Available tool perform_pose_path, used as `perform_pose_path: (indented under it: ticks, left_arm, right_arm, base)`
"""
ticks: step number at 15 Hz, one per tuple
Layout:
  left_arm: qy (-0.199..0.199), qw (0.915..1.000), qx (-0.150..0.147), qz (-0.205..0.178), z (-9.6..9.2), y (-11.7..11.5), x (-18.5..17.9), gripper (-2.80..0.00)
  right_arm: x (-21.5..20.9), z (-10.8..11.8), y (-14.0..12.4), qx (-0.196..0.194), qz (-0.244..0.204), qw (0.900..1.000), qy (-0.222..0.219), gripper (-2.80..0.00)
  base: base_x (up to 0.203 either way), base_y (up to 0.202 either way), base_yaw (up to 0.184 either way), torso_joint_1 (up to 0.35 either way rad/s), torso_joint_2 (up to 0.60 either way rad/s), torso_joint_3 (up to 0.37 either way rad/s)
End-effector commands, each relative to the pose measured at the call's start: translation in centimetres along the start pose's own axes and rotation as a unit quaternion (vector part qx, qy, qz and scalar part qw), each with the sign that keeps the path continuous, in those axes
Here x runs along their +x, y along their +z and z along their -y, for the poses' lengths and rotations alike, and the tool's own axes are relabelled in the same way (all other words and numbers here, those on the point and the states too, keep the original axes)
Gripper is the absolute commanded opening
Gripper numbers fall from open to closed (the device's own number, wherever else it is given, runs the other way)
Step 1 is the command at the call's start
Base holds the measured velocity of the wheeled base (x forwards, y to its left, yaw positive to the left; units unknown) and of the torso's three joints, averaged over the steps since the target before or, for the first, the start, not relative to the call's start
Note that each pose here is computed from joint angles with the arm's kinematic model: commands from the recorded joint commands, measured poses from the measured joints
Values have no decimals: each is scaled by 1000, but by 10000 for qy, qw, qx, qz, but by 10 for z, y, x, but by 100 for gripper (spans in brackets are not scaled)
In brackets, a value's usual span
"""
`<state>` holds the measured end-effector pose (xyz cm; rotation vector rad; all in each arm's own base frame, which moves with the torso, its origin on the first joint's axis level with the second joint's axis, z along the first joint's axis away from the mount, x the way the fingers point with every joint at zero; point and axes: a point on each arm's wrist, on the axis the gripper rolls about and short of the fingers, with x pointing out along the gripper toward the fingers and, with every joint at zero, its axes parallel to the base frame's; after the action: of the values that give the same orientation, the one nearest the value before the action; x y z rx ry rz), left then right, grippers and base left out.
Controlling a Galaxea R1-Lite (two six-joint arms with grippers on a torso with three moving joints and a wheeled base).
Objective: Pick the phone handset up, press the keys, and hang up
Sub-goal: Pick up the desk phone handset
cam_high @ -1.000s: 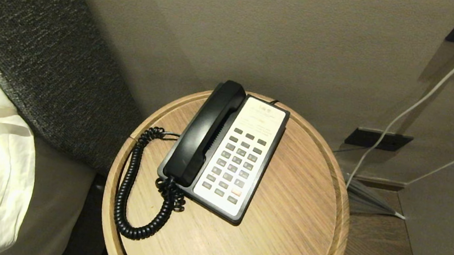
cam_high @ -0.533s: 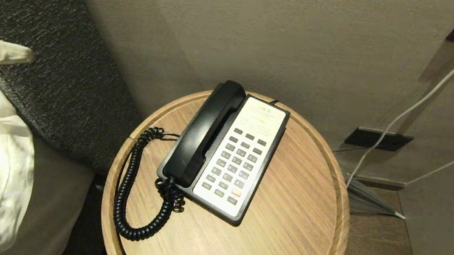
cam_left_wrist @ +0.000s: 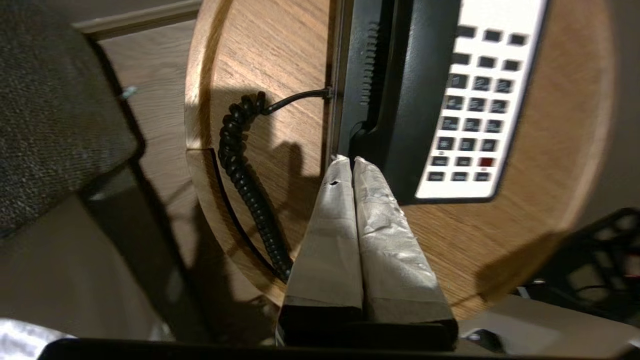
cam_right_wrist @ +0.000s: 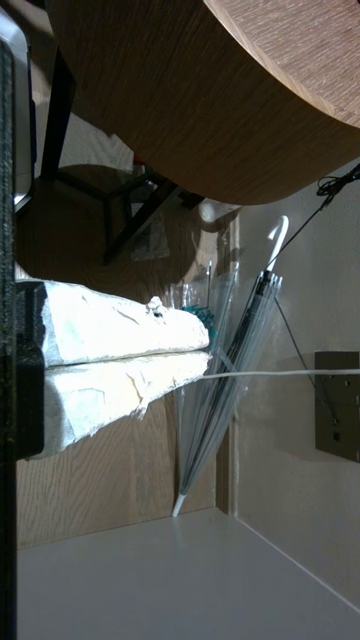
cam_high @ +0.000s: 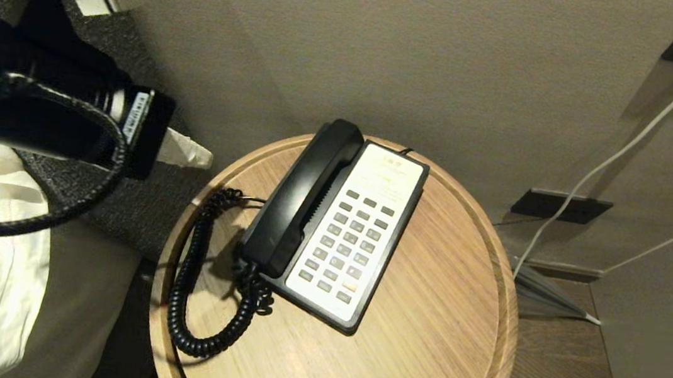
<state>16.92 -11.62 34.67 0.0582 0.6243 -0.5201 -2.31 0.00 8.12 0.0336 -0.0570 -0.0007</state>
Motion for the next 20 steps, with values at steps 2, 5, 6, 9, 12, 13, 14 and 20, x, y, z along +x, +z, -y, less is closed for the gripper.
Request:
perform_pose_path:
  ticks: [2,5,6,9,12,13,14,20]
  left_arm:
    - [-112,9994,171,-275,13,-2,19,-80]
    - [-84,9989,354,-305,28,-2,31,0]
    - [-152,9987,407,-251,34,0,35,0]
    - [-168,9975,610,-299,44,-1,45,0]
    - [-46,9959,883,-191,49,1,56,0]
    - [-40,9959,888,-172,49,2,56,0]
    - [-38,9956,914,-183,49,2,57,0]
    - [35,9920,1203,-385,49,-3,69,0]
  right_arm:
    - [1,0,-6,1,-101,9999,-3,-280]
    - [1,0,-6,1,-101,9999,-3,-280]
    - [1,0,-6,1,-101,9999,-3,-280]
    - [1,0,-6,1,-101,9999,-3,-280]
    - [1,0,-6,1,-101,9999,-3,-280]
    - [1,0,-6,1,-101,9999,-3,-280]
    - [1,0,-6,1,-101,9999,-3,-280]
    - [1,0,-6,1,-101,9999,-3,-280]
  base:
    - [0,0,0,0,0,0]
    - [0,0,0,0,0,0]
    - [0,0,0,0,0,0]
    - [0,0,0,0,0,0]
    - [0,0,0,0,0,0]
    - [0,0,0,0,0,0]
    - [0,0,0,0,0,0]
    - [0,0,0,0,0,0]
